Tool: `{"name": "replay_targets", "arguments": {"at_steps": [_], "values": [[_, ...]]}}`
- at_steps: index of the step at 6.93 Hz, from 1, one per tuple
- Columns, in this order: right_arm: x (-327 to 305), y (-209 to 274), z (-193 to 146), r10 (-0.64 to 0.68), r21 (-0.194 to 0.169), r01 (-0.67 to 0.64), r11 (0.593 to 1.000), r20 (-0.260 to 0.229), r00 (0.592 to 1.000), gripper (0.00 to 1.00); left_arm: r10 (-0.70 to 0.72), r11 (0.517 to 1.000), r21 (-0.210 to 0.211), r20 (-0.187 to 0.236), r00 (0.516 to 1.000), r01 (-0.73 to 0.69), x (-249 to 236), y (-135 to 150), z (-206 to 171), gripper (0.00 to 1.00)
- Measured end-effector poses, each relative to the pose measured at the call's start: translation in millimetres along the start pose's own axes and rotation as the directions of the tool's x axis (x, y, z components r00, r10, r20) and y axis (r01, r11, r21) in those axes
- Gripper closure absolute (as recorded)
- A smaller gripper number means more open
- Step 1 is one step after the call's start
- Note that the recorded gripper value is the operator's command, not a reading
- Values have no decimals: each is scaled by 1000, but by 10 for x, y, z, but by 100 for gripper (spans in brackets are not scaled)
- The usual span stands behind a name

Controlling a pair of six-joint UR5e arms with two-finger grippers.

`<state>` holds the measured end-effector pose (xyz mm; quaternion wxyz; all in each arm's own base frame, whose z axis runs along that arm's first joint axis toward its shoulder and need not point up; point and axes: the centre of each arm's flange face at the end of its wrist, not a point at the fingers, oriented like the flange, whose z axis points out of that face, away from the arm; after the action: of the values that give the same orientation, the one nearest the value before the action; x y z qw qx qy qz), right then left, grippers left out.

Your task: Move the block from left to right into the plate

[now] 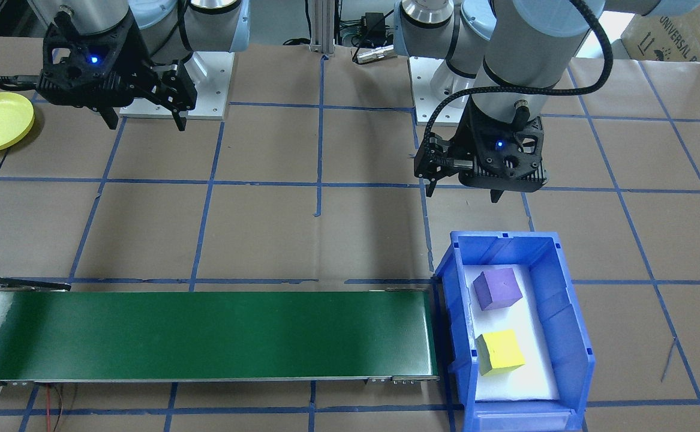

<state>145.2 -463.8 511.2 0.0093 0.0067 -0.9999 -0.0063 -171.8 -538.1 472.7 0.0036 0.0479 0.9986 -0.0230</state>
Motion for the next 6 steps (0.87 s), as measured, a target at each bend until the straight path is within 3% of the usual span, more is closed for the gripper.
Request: {"name": "replay_targets", "arguments": {"at_steps": [3, 6], "values": [[0, 0, 7, 0, -2, 0, 1000, 0, 1000, 0, -21, 1000, 2, -1, 1000, 21, -117, -28, 2, 0], [0, -9, 19, 0, -4, 0, 1000, 1, 1000, 0, -97, 995, 4, 0, 995, 97, -613, -127, 34, 0]]}}
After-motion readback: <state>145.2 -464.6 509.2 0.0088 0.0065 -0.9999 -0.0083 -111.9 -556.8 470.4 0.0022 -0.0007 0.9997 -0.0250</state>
